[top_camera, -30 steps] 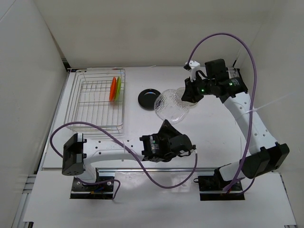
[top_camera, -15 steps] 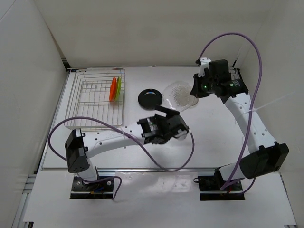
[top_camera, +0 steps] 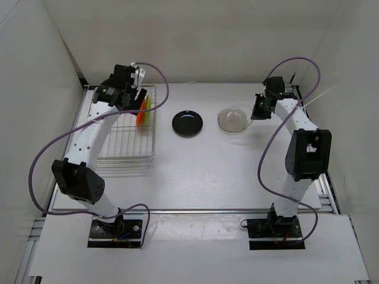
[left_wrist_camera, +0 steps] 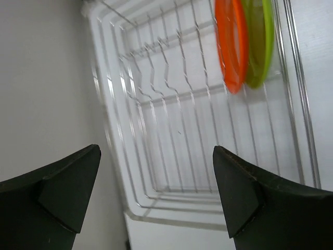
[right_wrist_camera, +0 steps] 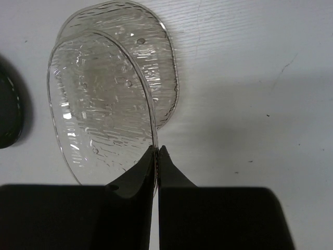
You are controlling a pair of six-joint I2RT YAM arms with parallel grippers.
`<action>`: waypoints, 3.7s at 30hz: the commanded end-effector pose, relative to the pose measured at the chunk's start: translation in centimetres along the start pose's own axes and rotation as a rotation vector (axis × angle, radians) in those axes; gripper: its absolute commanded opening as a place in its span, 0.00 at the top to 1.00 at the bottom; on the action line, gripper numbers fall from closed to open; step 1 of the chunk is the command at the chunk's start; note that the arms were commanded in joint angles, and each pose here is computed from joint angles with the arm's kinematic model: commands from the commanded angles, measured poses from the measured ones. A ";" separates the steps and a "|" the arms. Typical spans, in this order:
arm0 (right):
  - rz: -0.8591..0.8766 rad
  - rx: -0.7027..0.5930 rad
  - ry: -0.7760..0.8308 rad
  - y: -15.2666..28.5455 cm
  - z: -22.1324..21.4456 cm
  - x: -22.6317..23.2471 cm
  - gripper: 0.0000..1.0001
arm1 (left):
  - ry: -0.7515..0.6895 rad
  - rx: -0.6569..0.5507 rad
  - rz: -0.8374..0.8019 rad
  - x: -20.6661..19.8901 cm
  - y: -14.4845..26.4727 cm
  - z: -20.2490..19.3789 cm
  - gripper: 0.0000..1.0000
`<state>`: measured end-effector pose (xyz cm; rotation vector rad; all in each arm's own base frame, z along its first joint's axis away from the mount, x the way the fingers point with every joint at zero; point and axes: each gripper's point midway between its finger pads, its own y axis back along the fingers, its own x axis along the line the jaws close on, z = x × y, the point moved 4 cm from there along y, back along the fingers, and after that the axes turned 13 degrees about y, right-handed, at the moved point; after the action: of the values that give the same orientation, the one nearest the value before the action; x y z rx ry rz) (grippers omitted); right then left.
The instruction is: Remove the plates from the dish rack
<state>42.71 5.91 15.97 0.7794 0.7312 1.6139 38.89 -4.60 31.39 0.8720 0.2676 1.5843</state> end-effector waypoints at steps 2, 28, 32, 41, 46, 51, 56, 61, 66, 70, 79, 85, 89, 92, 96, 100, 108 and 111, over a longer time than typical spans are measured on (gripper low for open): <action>0.049 -0.103 -0.041 -0.4 3.5 0.1 0.99 | 0.152 -0.024 -0.218 -2.3 2.4 -2.5 0.00; 0.138 -0.064 0.030 -6.0 3.3 0.3 0.99 | 0.167 -0.001 -0.363 -2.0 4.7 -4.6 0.00; 0.123 -0.056 0.020 -6.3 3.1 -0.3 0.99 | 0.169 -0.012 -0.382 -2.2 5.0 -4.3 0.00; 0.115 -0.022 -0.021 -7.1 1.6 -0.4 0.99 | 0.169 -0.013 -0.400 -2.3 5.4 -4.3 0.00; 0.115 -0.013 -0.032 -7.2 1.2 -0.4 0.97 | 0.171 -0.023 -0.409 -2.2 5.7 -4.3 0.00; 0.096 -0.013 -0.042 -7.2 1.2 -0.6 0.94 | 0.163 -0.035 -0.426 -2.3 6.1 -4.2 0.00; 0.096 -0.002 -0.044 -7.6 0.9 -0.6 0.88 | 0.162 -0.026 -0.438 -2.4 6.3 -4.5 0.00; 0.096 -0.004 -0.043 -7.5 1.2 -0.6 0.84 | 0.161 -0.027 -0.447 -2.4 6.6 -4.5 0.00; 0.137 -0.010 -0.039 -7.1 1.9 -0.5 0.69 | 0.161 -0.029 -0.475 -2.7 6.9 -4.3 0.00; 0.158 -0.001 -0.041 -6.8 1.9 -0.2 0.56 | 0.152 -0.031 -0.474 -2.7 6.9 -4.3 0.00; 0.131 -0.075 -0.039 -3.1 4.6 -1.3 0.14 | 0.168 -0.008 -0.424 -2.8 5.5 -5.8 0.00; 0.092 -0.125 0.026 2.0 6.0 -2.0 0.06 | 0.272 0.032 -0.397 -3.2 2.6 -7.2 0.00; 0.112 -0.084 0.114 4.6 5.3 -1.3 0.08 | 0.328 0.052 -0.472 -3.6 0.9 -6.9 0.00; 0.193 -0.077 0.163 6.6 4.2 -0.1 0.11 | 0.369 -0.006 -0.557 -3.3 0.0 -5.2 0.00; 0.283 -0.046 0.259 8.7 2.2 2.1 0.14 | 0.424 -0.059 -0.613 -2.2 -2.0 -3.5 0.04; 0.271 -0.050 0.357 10.3 0.9 3.5 0.14 | 0.473 -0.055 -0.654 -1.8 -4.7 -2.8 0.04; 0.223 -0.025 0.433 10.5 -0.9 4.1 0.14 | 0.541 -0.101 -0.732 -2.9 -9.2 -0.6 0.04; 0.224 -0.016 0.432 10.3 -1.2 4.1 0.14 | 0.572 -0.137 -0.720 -2.6 -9.6 0.7 0.04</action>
<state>35.64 8.80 23.09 0.5714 0.9597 2.0283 44.65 -4.53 20.50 0.2737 0.8817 1.1289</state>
